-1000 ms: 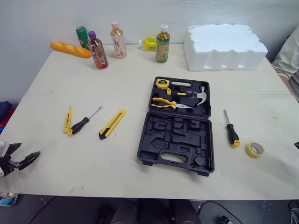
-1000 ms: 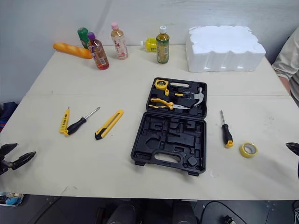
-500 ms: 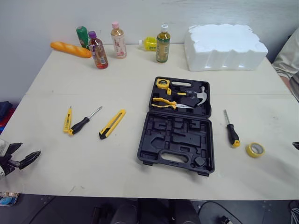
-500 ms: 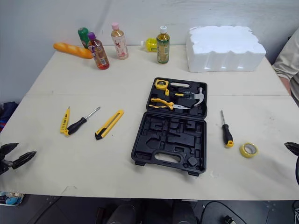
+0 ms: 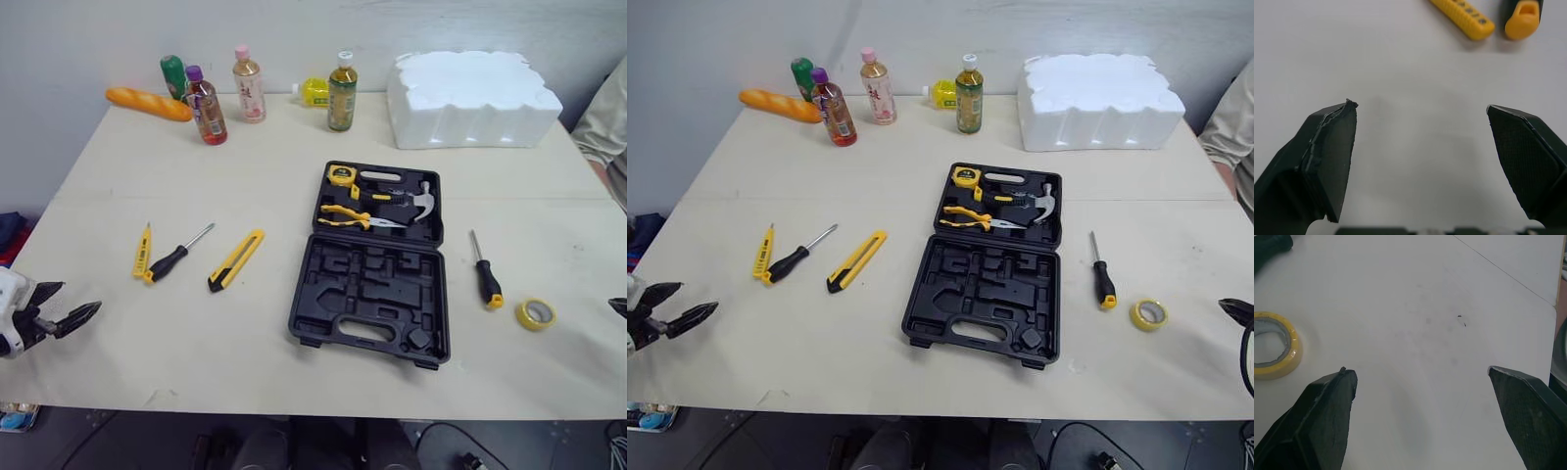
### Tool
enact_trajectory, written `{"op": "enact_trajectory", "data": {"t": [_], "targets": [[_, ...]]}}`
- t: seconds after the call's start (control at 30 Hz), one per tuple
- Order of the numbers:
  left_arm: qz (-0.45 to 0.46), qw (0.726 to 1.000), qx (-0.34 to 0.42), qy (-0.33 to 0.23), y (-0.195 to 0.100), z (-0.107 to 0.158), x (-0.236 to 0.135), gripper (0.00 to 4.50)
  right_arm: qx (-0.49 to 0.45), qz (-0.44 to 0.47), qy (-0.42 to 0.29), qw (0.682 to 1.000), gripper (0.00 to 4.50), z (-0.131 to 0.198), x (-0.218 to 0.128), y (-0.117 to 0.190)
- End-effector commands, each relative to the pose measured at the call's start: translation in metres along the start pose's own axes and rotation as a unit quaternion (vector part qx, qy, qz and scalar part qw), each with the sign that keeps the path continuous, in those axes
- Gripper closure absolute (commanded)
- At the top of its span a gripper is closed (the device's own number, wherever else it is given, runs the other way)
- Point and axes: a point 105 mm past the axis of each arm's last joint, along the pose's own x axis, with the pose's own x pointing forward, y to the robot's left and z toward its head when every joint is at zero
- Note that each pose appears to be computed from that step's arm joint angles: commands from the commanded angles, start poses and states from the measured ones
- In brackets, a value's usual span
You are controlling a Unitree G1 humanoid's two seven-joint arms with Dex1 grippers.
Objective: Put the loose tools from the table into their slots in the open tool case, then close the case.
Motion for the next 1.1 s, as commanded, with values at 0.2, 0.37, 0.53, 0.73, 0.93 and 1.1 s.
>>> {"op": "enact_trajectory", "data": {"t": [0.2, 0.37, 0.53, 0.73, 0.93, 1.1], "targets": [[-0.103, 0.991, 0.05, -0.069, -0.049, 0.062, 0.037, 0.05, -0.002, 0.007, -0.053, 0.999, 0.0, 0.035, 0.021, 0.011], [-0.178, 0.975, 0.079, -0.106, -0.102, 0.11, 0.07, 0.05, -0.014, 0.043, -0.081, 0.996, 0.0, 0.061, 0.045, 0.033], [-0.225, 0.961, 0.107, -0.117, -0.14, 0.141, 0.101, 0.05, -0.02, 0.08, -0.087, 0.993, 0.0, 0.081, 0.061, 0.054], [-0.26, 0.952, 0.128, -0.1, -0.167, 0.15, 0.132, 2.22, -0.027, 0.091, -0.073, 0.993, 0.55, 0.086, 0.079, 0.063], [-0.281, 0.944, 0.151, -0.081, -0.204, 0.155, 0.174, 4.5, -0.037, 0.112, -0.07, 0.991, 3.56, 0.099, 0.113, 0.083], [-0.284, 0.945, 0.135, -0.09, -0.217, 0.162, 0.187, 4.5, -0.032, 0.115, -0.078, 0.99, 4.48, 0.11, 0.127, 0.095]]}}
